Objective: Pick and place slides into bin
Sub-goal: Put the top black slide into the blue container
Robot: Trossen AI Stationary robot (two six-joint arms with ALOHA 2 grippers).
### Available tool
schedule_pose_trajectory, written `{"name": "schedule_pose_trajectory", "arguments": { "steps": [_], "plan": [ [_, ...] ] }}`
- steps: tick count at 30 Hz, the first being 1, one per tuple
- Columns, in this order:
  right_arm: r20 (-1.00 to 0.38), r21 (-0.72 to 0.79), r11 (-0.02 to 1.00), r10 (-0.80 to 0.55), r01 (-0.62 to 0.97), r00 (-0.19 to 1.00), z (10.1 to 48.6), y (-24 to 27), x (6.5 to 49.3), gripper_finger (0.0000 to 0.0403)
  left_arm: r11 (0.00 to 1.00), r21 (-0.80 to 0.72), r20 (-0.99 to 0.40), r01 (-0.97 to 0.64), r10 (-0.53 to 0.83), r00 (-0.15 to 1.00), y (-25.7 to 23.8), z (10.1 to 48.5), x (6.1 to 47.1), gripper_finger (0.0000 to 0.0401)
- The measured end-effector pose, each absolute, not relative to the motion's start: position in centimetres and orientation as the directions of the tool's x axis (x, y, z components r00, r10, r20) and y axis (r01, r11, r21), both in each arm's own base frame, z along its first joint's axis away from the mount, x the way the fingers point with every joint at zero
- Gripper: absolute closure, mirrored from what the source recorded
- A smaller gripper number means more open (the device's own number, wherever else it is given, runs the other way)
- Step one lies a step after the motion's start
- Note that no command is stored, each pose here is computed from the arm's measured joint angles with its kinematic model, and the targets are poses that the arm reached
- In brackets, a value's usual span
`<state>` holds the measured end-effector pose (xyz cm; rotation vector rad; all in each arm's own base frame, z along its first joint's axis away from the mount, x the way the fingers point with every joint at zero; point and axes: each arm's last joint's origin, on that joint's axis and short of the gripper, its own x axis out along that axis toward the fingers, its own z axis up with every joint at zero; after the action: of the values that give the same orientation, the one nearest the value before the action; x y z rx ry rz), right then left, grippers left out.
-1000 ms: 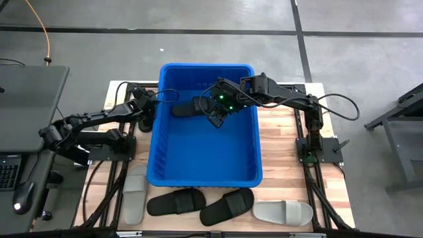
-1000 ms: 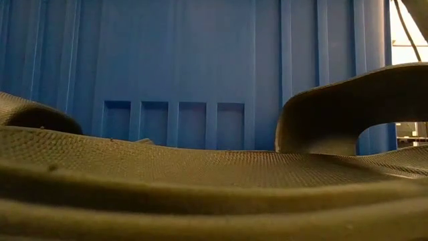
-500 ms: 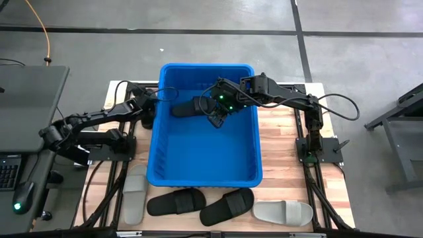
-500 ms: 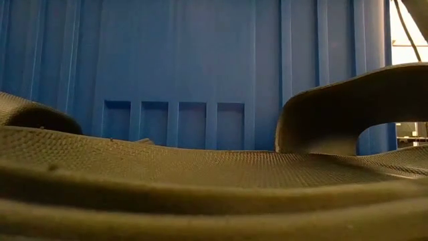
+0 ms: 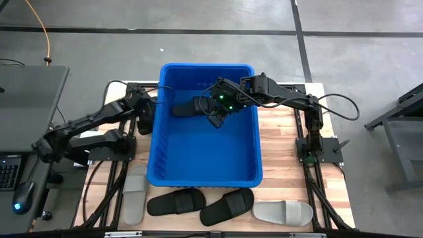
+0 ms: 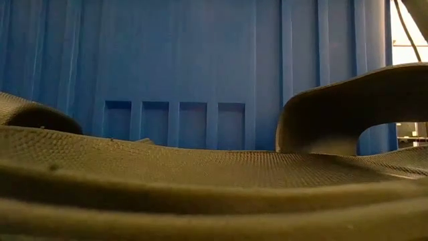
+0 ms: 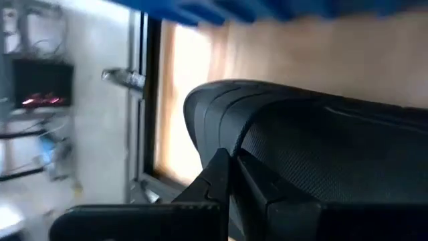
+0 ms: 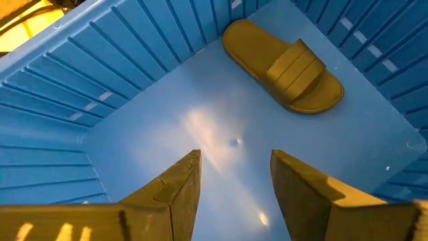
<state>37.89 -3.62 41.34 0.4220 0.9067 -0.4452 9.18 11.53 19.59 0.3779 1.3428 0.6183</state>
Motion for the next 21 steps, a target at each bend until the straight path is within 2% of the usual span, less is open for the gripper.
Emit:
{"name": "schedule_pose_trajectory", "arguments": {
  "steps": [3,5,12,16,21],
  "plan": [
    [-0.820,0.161,0.830,-0.188,0.534,0.540,41.4,-3.6,37.9,0.0236,0.799,0.550,-0.782,-0.244,0.595,0.186,11.2,21.3,9.2,0.0400],
    [-0.819,0.163,0.829,-0.189,0.535,0.542,41.4,-3.6,37.9,0.0236,0.812,0.531,-0.796,-0.241,0.576,0.186,10.9,21.6,9.0,0.0400],
    [-0.815,0.165,0.829,-0.190,0.534,0.547,41.4,-3.6,38.0,0.0236,0.832,0.533,-0.842,-0.154,0.540,-0.002,10.0,21.4,7.7,0.0401],
    [-0.814,0.165,0.830,-0.190,0.533,0.548,41.4,-3.6,38.0,0.0236,0.802,0.580,-0.811,-0.145,0.586,-0.004,9.6,22.0,7.2,0.0401],
    [-0.813,0.165,0.831,-0.190,0.532,0.550,41.4,-3.6,38.0,0.0236,0.789,0.604,-0.797,-0.115,0.601,-0.062,9.2,23.3,6.6,0.0401]
  ]
}}
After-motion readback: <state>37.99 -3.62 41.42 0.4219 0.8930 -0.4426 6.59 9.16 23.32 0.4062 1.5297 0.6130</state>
